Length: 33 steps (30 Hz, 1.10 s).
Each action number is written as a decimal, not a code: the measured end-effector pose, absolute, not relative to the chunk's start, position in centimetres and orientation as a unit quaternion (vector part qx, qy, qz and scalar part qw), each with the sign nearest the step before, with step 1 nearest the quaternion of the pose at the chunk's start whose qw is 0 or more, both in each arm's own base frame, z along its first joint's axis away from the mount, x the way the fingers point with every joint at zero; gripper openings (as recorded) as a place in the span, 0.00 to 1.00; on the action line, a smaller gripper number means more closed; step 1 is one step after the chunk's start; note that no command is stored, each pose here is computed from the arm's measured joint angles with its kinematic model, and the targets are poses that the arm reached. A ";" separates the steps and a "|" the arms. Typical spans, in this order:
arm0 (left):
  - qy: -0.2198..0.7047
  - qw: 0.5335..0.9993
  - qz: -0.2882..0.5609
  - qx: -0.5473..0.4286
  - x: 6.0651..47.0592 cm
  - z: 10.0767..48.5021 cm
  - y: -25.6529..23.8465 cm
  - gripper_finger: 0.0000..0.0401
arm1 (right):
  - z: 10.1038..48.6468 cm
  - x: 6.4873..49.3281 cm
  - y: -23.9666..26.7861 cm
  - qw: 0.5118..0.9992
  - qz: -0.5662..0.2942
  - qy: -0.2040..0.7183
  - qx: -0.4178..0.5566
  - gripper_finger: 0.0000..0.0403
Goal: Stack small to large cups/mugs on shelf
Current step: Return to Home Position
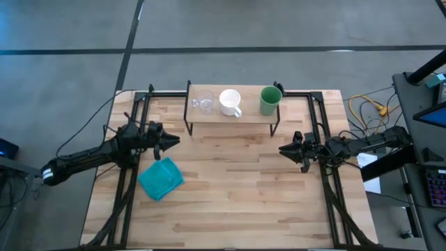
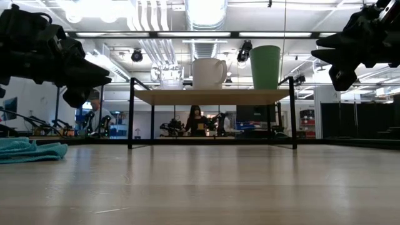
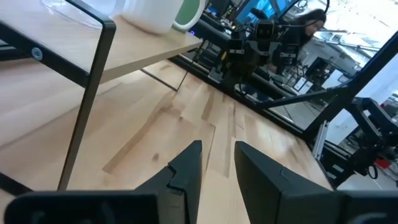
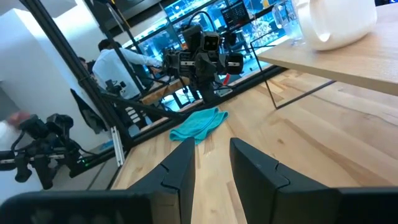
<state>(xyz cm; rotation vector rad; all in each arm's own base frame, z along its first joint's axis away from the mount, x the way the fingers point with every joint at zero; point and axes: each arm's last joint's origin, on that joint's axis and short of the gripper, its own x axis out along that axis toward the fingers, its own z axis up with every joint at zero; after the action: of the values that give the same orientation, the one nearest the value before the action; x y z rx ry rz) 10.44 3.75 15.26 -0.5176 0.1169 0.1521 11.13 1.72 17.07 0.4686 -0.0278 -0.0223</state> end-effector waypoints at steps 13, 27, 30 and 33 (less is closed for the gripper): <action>0.042 0.965 0.072 -0.250 10.3 15.6 3.7 0.20 | 17.1 11.1 1.7 0.973 -0.011 -0.014 0.231 0.24; -0.014 0.971 0.061 -0.230 9.7 16.6 3.4 0.20 | 17.1 11.1 1.7 0.973 -0.011 -0.014 0.231 0.24; -0.013 0.971 0.061 -0.230 9.7 16.6 3.4 0.20 | 17.1 11.1 1.7 0.973 -0.011 -0.014 0.231 0.24; -0.010 0.971 0.062 -0.231 9.7 16.5 3.4 0.20 | 17.1 11.1 1.7 0.973 -0.011 -0.014 0.231 0.24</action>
<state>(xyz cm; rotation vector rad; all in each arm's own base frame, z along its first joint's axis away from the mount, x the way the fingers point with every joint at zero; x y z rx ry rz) 9.75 3.45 16.54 -0.4670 -0.0198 0.1247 11.13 1.73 17.09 0.4658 -0.0284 -0.0219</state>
